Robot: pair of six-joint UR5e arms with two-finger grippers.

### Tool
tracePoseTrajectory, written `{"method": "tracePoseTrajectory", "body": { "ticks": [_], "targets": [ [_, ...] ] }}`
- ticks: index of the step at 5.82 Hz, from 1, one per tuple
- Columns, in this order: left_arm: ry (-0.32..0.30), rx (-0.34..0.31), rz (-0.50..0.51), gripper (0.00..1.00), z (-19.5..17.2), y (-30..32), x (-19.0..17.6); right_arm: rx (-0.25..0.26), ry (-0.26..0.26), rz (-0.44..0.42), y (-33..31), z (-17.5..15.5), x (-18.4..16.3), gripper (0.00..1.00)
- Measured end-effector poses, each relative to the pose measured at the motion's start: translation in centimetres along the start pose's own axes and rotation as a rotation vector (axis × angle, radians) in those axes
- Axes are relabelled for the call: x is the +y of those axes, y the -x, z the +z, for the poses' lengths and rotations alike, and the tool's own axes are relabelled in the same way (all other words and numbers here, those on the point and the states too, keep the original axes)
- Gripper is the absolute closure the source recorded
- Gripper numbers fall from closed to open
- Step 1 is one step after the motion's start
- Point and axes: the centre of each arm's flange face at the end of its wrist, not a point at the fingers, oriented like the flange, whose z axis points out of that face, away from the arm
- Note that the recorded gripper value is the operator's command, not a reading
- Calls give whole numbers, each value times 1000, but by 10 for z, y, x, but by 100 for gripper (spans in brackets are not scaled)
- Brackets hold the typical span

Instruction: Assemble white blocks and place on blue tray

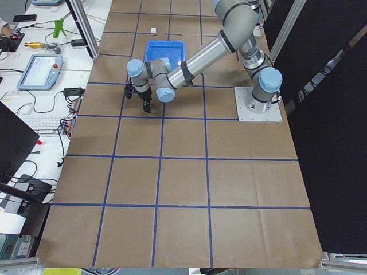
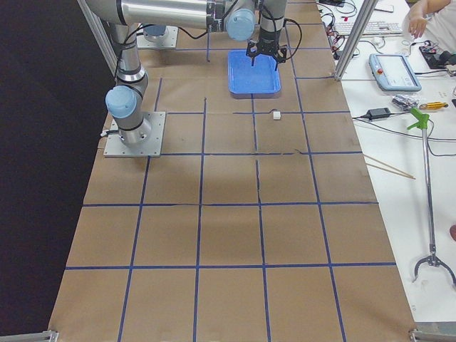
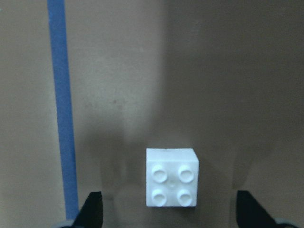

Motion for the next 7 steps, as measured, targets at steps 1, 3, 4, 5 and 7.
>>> {"method": "tracePoseTrajectory", "body": {
  "ticks": [1,3,4,5,7],
  "targets": [
    [-9,0,3,84,-2,-1,0,-14,-62,-49,-9,12,10,0],
    [-27,0,12,100,-11,-1,0,-49,-212,-127,-25,52,55,0],
    [-41,-5,19,100,-20,-4,1,-53,-309,-169,-33,82,80,0],
    [-61,-13,61,100,-35,-16,5,-35,-391,-213,-43,110,93,0],
    [-80,-34,378,100,-61,-115,31,-11,-531,-274,-69,175,97,0]
  ]
}}
